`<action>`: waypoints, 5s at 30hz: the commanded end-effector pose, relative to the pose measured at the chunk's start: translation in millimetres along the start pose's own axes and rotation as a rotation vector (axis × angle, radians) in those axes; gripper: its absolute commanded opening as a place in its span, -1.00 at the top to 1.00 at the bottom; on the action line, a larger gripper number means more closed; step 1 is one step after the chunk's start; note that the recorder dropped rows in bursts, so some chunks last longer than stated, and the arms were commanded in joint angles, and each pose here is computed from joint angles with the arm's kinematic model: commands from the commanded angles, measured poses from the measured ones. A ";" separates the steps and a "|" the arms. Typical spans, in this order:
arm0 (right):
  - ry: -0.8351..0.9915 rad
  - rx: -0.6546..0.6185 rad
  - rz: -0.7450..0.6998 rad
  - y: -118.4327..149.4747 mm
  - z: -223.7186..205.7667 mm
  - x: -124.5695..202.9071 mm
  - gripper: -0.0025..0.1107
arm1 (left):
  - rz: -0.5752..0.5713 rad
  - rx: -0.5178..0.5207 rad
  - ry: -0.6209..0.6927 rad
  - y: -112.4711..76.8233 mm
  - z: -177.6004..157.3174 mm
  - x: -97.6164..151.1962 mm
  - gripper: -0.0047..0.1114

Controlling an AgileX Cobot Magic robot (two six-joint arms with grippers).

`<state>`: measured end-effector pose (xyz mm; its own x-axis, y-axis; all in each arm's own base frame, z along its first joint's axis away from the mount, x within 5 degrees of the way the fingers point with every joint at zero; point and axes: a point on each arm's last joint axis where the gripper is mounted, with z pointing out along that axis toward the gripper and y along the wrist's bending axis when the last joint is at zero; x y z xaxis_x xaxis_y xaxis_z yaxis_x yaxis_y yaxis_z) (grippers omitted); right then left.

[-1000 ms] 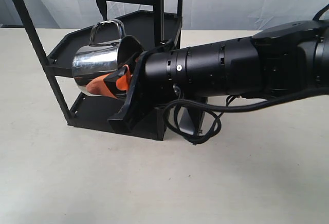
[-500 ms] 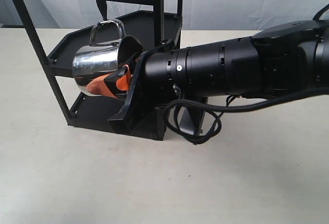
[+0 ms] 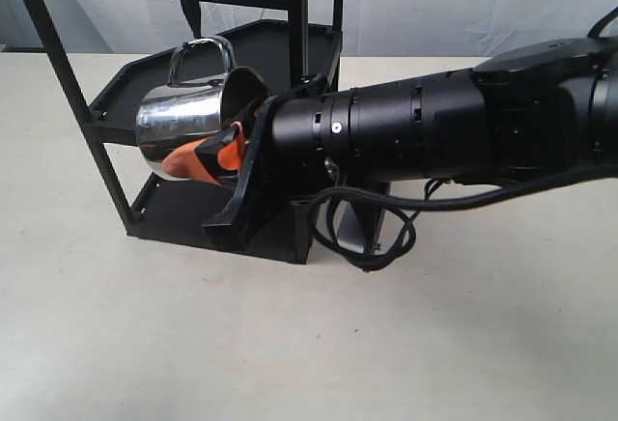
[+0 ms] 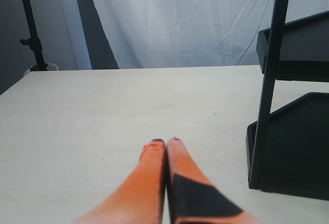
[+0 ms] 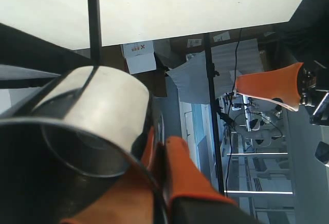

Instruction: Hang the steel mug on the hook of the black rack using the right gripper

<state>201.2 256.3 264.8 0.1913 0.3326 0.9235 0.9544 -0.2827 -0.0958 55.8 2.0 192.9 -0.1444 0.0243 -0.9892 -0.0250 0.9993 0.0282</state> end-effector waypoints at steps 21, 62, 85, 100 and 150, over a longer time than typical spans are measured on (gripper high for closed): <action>-0.011 0.009 -0.022 -0.1 1.0 -0.7 0.97 | -0.003 0.001 -0.001 -0.1 -0.2 0.6 0.89; -0.003 0.057 0.026 -4.4 0.9 0.1 -0.40 | -0.003 0.001 -0.001 -0.1 -0.2 0.6 0.89; -0.051 -0.053 0.002 -4.4 -20.0 8.8 -0.40 | -0.003 0.001 -0.001 -0.1 -0.2 0.6 0.89; -0.048 -0.125 0.002 -14.9 -49.8 5.4 -0.40 | -0.003 0.001 -0.001 -0.1 -0.2 0.6 0.89; -0.985 -0.241 -1.903 24.3 -148.8 -43.8 0.97 | -0.001 0.001 -0.001 0.0 -0.2 0.6 0.89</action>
<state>179.2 111.2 281.7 -0.6268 0.6086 -0.4865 0.1000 0.6821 0.7244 55.8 2.0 192.9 -0.1444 0.0243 -0.9892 -0.0250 0.9993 0.0282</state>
